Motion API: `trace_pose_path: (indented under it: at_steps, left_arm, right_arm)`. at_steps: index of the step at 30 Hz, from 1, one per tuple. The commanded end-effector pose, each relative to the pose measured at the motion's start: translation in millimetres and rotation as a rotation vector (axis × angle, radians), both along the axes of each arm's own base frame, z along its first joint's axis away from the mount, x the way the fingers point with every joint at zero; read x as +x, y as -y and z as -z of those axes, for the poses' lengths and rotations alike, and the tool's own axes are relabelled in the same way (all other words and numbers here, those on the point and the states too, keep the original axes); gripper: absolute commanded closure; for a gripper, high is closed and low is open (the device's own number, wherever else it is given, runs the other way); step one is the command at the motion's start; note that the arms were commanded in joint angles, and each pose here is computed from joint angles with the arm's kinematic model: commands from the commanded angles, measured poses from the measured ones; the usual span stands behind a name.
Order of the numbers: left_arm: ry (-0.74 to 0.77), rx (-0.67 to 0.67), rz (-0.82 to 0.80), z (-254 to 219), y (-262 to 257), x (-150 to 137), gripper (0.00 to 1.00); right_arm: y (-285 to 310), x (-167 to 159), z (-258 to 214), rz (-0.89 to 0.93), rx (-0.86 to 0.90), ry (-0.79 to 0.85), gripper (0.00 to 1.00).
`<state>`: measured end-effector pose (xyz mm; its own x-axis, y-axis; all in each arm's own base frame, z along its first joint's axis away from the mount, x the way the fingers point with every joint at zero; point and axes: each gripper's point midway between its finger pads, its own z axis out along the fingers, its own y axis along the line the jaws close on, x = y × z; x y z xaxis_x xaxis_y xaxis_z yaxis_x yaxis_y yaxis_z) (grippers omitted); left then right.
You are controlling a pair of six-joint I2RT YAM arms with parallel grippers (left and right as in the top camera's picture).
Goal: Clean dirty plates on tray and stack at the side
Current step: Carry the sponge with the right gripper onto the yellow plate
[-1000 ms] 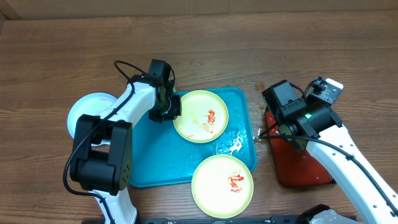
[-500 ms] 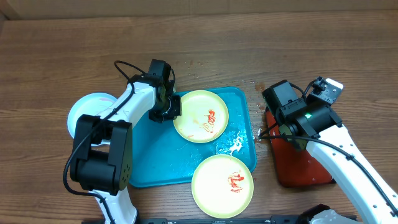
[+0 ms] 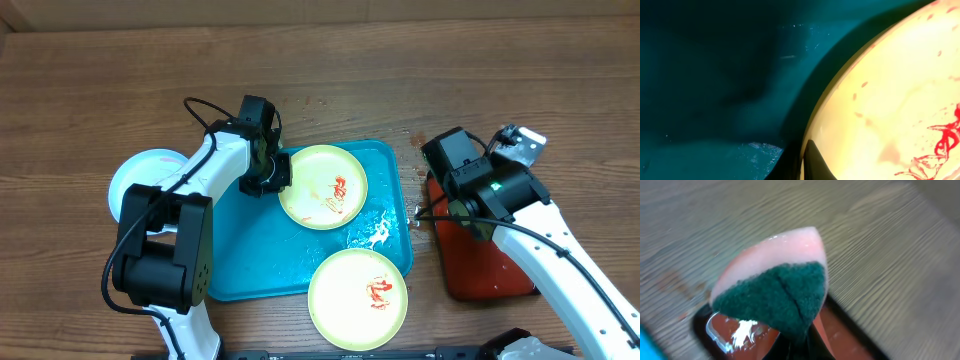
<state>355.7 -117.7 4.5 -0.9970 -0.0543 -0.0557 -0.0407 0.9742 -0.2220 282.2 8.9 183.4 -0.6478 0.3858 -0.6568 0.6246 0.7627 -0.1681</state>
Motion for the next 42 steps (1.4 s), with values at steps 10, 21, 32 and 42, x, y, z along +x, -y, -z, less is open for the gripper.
trace_pose_path:
  at_steps: [10,21,32,42]
  left_arm:
    - [-0.07,0.031,0.008,21.4,-3.8,-18.1,0.96]
    - [-0.066,-0.037,0.018,18.8,8.1,-16.4,0.96]
    - [-0.066,-0.127,0.068,14.0,22.9,-18.3,0.96]
    - [-0.078,-0.142,0.069,13.1,25.2,-21.0,0.96]
  right_arm:
    - [-177.4,8.5,16.8,-0.815,0.727,-0.097,0.96]
    - [-265.6,29.1,50.4,-1.013,1.155,-0.171,0.96]
    - [-296.9,42.0,101.3,-1.004,1.275,-0.245,0.96]
    - [-293.6,18.5,142.2,-0.871,1.21,-0.403,0.96]
